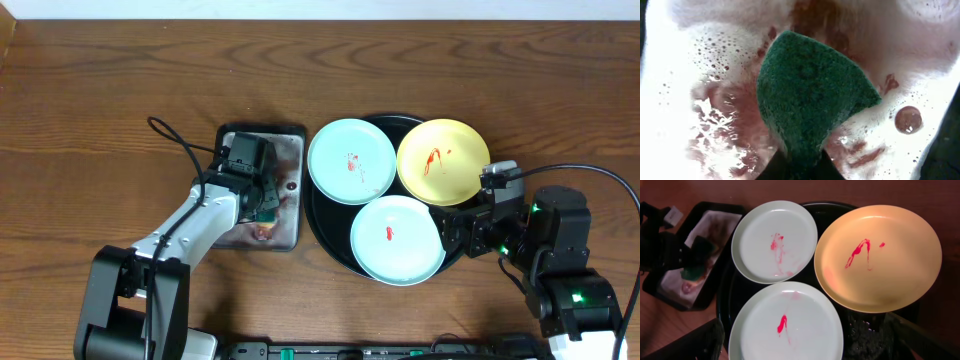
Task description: Clean dirty plates on tray and stack at the side
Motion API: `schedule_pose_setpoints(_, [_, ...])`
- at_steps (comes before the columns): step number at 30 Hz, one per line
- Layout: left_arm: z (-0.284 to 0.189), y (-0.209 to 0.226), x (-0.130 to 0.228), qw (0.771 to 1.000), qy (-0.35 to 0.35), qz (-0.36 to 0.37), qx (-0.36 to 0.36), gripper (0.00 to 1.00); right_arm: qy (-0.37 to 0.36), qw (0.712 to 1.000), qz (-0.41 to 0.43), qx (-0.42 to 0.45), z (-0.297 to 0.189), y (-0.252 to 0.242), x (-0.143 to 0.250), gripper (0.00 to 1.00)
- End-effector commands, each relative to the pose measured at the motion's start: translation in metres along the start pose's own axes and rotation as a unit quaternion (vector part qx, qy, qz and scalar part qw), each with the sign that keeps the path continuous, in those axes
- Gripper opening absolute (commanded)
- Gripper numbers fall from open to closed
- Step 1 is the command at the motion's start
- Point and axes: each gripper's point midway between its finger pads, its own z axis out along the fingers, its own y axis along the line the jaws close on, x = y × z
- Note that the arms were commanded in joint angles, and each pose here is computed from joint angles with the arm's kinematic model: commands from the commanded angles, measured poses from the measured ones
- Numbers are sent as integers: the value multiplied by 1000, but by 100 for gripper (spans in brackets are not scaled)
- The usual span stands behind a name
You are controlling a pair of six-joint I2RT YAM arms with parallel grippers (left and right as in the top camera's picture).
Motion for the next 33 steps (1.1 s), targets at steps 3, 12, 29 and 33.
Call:
schedule_pose_setpoints(3, [1, 8, 9, 1000, 12, 14, -13, 7, -8, 1000, 4, -2, -4, 1, -7, 99])
schedule_pose_setpoints(12, [-45, -3, -10, 998, -44, 38, 22, 8, 53, 998, 28, 19, 14, -13, 15, 99])
schedule_pose_setpoints(29, [-27, -19, 19, 995, 29, 50, 77, 7, 237, 967, 93, 25, 82, -45, 86, 72])
schedule_pose_setpoints(33, [-30, -21, 18, 995, 25, 53, 83, 7, 259, 960, 102, 26, 95, -51, 98, 57])
